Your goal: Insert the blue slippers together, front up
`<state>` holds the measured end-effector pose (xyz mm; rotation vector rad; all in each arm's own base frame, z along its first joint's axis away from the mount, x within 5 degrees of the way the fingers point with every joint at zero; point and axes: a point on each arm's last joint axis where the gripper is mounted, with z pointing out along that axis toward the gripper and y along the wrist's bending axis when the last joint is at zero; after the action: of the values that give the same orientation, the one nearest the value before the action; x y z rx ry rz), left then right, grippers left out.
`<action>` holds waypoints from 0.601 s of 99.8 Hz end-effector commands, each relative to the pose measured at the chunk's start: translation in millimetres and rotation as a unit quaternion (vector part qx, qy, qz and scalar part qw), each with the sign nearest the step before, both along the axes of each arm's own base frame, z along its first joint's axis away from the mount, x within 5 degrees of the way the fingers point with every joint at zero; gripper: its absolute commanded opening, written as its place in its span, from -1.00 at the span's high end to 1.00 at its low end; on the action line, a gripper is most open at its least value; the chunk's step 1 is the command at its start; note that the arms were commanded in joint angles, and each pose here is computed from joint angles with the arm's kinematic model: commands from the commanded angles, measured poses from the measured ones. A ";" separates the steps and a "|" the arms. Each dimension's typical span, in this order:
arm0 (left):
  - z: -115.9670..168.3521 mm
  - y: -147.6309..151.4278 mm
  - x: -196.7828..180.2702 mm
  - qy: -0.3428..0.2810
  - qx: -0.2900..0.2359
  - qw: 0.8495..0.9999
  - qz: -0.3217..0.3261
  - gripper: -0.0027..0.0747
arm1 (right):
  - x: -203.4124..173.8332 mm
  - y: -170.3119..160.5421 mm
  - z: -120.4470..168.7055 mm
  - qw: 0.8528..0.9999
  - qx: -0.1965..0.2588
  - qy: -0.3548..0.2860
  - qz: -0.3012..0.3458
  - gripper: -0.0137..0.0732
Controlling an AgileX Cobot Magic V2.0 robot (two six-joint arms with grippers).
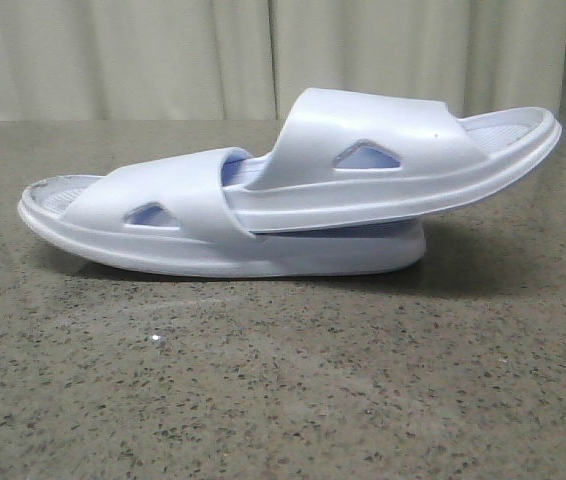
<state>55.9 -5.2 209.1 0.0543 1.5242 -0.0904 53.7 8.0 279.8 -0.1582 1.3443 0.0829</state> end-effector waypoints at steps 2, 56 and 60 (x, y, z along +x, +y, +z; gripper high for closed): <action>4.7 0.0 -2.8 -0.043 -0.012 0.999 -0.004 0.89 | -0.9 -3.8 10.8 0.999 -0.002 -0.025 -0.023 0.93; 4.7 0.0 -2.8 -0.043 -0.012 0.999 -0.004 0.89 | -0.5 1.1 6.4 1.000 0.021 0.003 0.011 0.93; 4.7 0.0 -2.8 -0.043 -0.012 0.999 -0.004 0.89 | -0.5 2.0 5.6 1.000 0.021 0.008 0.015 0.93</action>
<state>55.9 -5.2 209.1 0.0543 1.5242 -0.0904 53.7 11.2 276.9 -0.1611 1.3777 0.1412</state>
